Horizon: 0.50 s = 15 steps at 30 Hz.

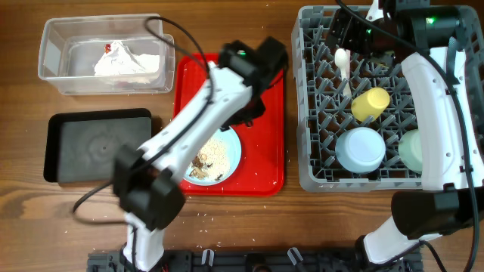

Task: Sort waste into correct bins and load items into the dishwasher rack
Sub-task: 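Reach the left gripper to the light-blue plate and grip its rim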

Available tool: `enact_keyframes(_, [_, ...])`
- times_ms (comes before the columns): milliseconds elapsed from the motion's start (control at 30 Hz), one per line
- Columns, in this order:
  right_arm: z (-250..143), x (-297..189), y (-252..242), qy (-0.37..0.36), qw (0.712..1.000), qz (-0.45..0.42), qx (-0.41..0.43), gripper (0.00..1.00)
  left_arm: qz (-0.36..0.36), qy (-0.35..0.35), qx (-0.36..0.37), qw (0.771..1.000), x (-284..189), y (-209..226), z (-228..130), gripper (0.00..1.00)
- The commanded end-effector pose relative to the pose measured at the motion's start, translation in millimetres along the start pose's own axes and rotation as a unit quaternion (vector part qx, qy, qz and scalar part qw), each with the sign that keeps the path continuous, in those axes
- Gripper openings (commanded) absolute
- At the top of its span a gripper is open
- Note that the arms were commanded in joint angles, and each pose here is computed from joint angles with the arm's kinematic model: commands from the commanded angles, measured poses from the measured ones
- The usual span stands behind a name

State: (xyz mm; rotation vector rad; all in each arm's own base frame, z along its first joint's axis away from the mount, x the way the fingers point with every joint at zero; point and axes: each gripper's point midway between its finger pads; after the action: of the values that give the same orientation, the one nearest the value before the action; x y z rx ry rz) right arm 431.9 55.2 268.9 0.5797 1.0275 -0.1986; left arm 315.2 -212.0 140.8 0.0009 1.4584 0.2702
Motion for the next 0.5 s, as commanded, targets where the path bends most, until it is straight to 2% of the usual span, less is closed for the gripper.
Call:
enact_keyframes(0, [4.9, -2.7, 0.5, -0.009, 1.000, 0.000, 0.008, 1.00, 0.043, 0.012, -0.037, 0.998, 37.9, -12.9, -0.7, 0.57])
enact_keyframes(267, [4.9, -2.7, 0.5, -0.010, 1.000, 0.000, 0.009, 1.00, 0.079, 0.041, -0.038, 0.995, 88.1, -19.9, 1.1, 0.50])
enact_keyframes(467, [4.9, -2.7, 0.5, -0.010, 1.000, 0.000, 0.009, 1.00, 0.082, 0.045, -0.046, 0.995, 99.6, -18.6, 6.2, 0.48])
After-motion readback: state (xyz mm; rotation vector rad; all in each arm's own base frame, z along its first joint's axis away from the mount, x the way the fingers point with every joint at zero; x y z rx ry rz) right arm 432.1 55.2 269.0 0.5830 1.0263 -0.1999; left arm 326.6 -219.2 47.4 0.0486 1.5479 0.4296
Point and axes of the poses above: each gripper's point midway between its finger pads, its own x axis out along the fingers, its own y axis along the line the jaws close on, z = x × y, and after that the axes turned 15 degrees about x, right-handed
